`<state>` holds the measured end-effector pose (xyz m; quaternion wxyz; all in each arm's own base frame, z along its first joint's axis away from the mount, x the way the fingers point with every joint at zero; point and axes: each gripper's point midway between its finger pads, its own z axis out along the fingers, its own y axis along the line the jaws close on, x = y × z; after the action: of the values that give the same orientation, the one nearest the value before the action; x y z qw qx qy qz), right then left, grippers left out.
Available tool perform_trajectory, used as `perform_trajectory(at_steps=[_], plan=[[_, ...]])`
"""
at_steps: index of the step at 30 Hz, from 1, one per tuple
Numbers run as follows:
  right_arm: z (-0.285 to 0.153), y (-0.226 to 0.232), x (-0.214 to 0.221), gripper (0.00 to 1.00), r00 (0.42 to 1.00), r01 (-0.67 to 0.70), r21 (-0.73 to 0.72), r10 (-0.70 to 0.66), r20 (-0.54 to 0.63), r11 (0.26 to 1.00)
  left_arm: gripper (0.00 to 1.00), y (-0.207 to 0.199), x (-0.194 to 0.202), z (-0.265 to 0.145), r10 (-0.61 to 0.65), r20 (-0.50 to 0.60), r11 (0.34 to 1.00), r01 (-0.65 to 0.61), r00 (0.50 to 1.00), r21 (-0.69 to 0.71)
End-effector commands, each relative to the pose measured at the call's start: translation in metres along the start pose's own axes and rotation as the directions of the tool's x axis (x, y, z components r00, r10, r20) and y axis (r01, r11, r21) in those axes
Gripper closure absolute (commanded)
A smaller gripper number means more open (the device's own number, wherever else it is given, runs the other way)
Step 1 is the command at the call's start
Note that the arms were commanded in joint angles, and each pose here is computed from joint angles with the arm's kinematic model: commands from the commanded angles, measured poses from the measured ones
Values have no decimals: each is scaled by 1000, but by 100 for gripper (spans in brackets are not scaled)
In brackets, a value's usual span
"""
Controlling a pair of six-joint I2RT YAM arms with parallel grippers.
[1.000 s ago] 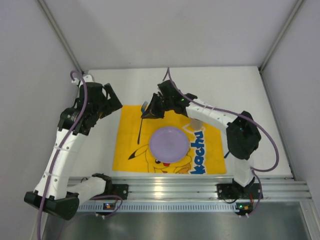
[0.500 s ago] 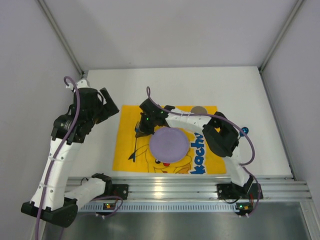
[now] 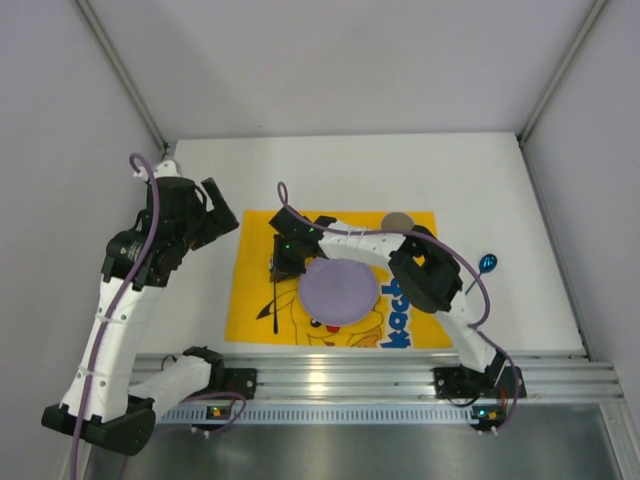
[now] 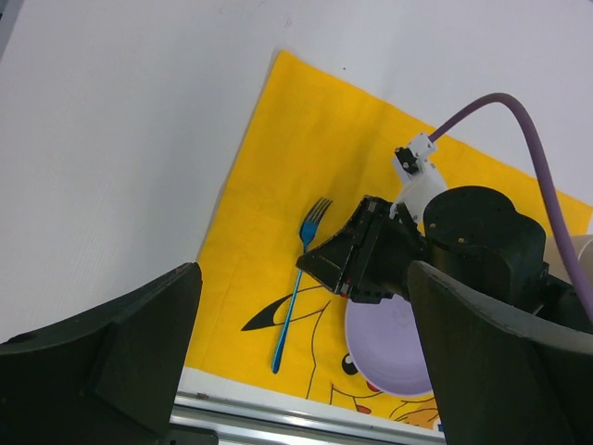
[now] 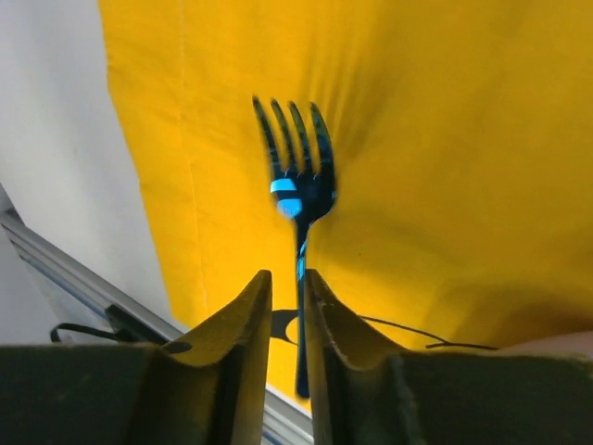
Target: Set the dinner table for one person
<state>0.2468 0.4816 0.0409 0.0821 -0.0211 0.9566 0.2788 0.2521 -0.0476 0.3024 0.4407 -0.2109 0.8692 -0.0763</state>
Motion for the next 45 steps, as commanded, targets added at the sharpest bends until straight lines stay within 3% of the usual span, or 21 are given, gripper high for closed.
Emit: perform_trajectory(at_steps=[1,3,5,9,12,13,17,18,19,22,25,26,31,35,38,45], plan=[[-5,28,-10,77,996,82,-76,-79,42,994,2,-2,-1,-5,17,6,1000,-17,1000,25],[-14,36,-14,61,994,96,-95,-91,59,991,2,-4,0,-3,23,-1,999,-22,1000,30],[-26,47,-19,54,991,113,-126,-103,86,986,2,-5,0,-2,24,-3,999,-24,1000,36],[-62,70,-34,54,983,139,-179,-114,142,974,2,-8,2,2,27,-9,998,-26,1000,48],[-121,84,-59,54,952,202,-179,-150,265,963,2,-10,4,6,27,-14,998,-27,1000,52],[-162,90,-69,53,931,219,-193,-146,335,956,2,-12,3,8,28,-12,998,-27,1000,57],[-255,26,-114,53,840,145,-51,-96,533,988,2,-16,8,18,37,-20,997,-36,999,74],[-270,6,-114,53,830,121,-12,-94,549,993,2,-17,9,21,36,-23,996,-34,999,78],[-312,-8,-113,52,792,101,-20,-68,607,995,2,-18,12,25,38,-34,996,-35,999,81],[-349,-103,-100,51,750,-46,102,-33,661,994,2,-24,16,34,31,-40,994,-27,999,105],[-392,-175,-85,34,680,-191,209,-24,733,959,2,-27,24,48,31,-52,993,-25,998,118],[-391,-212,-79,32,680,-274,259,-4,733,926,2,-29,27,52,31,-61,992,-23,998,127],[-369,-300,-45,32,761,-437,357,128,636,826,2,-38,43,79,34,-100,988,-18,994,156],[-357,-352,-39,35,731,-570,346,269,627,745,2,-47,47,95,50,-118,984,-28,992,178],[-340,-382,-37,36,714,-632,355,340,612,689,2,-54,49,108,67,-141,981,-40,988,188],[-304,-412,-38,41,709,-668,358,410,574,653,2,-62,46,122,116,-150,977,-85,982,196]])
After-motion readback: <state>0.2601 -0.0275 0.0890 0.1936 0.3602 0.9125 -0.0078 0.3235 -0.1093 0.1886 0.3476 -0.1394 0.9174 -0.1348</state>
